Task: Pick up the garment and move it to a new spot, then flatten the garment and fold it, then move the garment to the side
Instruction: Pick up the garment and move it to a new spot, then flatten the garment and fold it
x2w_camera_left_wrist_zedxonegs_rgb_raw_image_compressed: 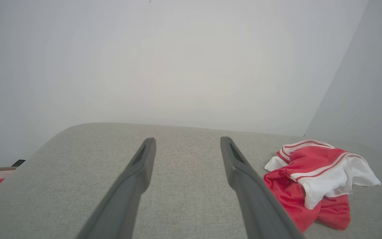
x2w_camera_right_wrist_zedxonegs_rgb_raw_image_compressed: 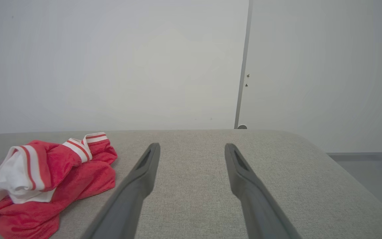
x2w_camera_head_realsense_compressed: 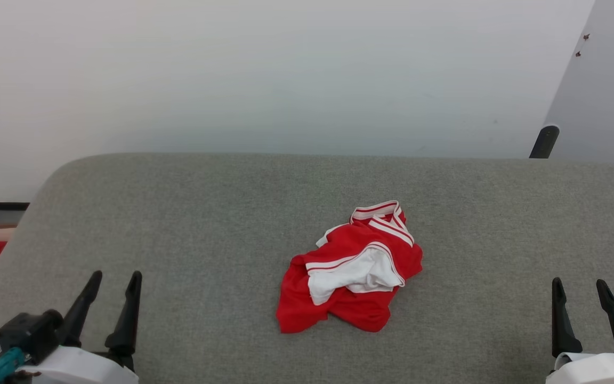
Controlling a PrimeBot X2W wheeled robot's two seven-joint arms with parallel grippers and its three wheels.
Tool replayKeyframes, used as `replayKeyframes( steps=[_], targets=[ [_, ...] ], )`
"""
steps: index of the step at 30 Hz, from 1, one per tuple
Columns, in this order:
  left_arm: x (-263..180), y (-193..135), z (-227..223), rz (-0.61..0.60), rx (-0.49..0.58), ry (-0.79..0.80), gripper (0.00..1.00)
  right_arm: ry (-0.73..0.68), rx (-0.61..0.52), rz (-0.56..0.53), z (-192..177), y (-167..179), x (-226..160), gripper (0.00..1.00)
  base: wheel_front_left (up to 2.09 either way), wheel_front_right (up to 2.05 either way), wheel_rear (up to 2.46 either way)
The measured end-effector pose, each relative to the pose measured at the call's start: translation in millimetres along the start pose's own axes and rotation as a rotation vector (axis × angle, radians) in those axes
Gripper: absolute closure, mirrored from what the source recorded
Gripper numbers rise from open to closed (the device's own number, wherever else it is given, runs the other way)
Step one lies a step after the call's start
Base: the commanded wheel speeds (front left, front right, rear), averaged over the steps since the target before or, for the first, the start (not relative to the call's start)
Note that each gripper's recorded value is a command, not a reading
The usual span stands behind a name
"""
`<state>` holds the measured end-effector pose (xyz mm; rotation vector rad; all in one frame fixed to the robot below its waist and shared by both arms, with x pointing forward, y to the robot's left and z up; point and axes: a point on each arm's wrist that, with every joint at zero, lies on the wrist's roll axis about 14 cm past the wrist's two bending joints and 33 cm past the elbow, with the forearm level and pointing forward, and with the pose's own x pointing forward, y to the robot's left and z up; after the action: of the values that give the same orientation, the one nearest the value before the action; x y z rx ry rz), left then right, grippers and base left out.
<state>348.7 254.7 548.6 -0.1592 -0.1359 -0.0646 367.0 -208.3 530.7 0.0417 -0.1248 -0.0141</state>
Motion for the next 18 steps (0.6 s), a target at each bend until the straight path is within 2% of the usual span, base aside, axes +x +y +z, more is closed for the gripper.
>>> replayKeyframes(
  steps=[18],
  targets=[
    [-5.5, 6.4, 5.3, 0.025, 0.016, -0.035, 0.0, 0.024, 0.005, 0.026, -6.7, 8.9, 0.1, 0.0, 0.0, 0.0, 0.0]
  ],
)
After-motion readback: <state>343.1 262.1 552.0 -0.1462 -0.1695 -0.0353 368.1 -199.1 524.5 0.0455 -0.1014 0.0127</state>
